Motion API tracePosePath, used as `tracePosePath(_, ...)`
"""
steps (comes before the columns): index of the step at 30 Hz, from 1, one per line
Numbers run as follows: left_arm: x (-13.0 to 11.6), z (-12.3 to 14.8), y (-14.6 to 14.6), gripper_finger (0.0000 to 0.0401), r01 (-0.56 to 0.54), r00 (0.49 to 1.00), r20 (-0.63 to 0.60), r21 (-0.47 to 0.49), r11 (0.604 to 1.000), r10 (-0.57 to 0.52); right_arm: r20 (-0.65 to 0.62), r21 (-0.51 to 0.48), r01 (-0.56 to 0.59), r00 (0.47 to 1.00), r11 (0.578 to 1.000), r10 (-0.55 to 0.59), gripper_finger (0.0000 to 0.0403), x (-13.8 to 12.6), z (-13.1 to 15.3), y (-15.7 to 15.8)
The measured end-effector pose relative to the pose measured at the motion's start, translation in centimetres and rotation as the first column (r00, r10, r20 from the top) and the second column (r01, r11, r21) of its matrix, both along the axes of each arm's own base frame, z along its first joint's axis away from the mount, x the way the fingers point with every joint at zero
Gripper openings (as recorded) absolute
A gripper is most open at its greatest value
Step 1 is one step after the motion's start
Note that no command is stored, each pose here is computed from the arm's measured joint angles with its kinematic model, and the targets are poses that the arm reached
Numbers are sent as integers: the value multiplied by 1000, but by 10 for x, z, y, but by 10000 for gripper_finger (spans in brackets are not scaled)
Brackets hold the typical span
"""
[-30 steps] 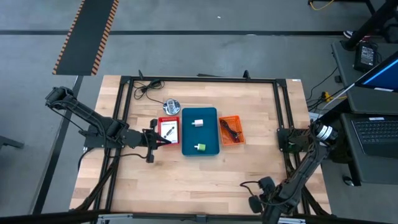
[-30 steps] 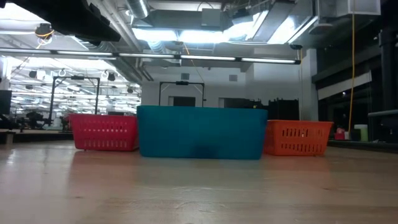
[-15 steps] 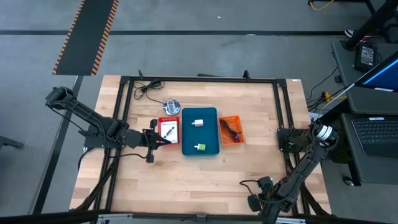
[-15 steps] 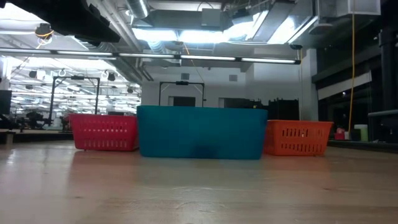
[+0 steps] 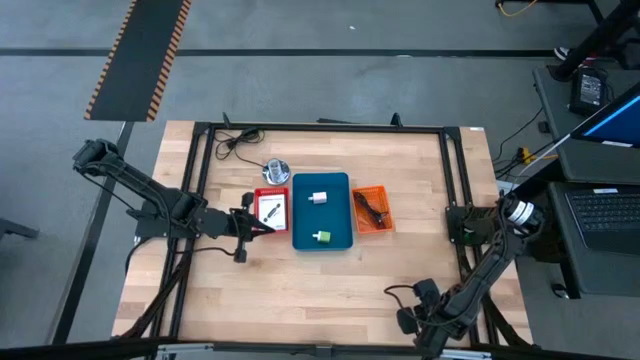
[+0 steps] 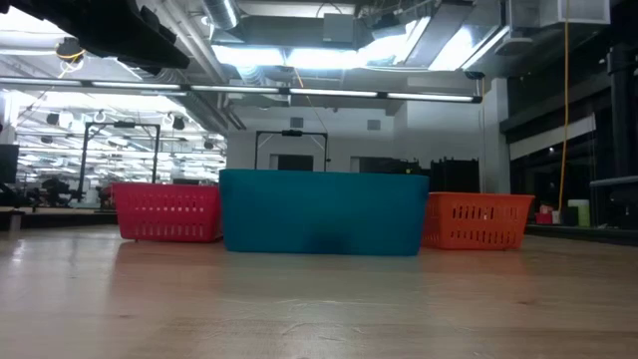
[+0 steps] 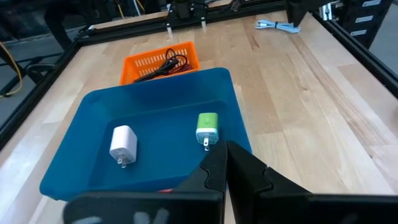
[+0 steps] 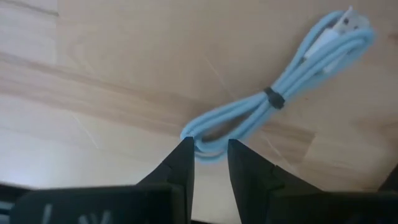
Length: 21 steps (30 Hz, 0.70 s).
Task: Pick and place items into bin
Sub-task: Put the light blue USB cable into the orange bin
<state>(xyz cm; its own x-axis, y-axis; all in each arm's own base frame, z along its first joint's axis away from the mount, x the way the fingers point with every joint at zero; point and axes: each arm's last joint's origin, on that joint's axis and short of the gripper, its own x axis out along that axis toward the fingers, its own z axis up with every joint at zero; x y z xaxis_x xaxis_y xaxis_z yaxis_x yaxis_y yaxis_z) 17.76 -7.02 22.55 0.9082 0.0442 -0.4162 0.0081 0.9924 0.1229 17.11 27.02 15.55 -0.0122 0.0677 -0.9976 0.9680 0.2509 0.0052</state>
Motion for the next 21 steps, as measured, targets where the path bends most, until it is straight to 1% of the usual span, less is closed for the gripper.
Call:
tracePosePath(9, 0, -1, 0, 2, 7, 1000, -8, 19, 1000, -7, -17, -23, 30, 999, 999, -30, 78, 6, 2, -8)
tracePosePath(16, -2, -4, 1, 2, 9, 999, -44, 36, 999, -7, -65, -89, 48, 996, 995, -54, 78, 8, 27, -13)
tracePosePath(21, -2, -4, 1, 3, 15, 999, -45, 49, 999, -13, -53, -65, 72, 996, 995, -75, 78, 15, 29, -14)
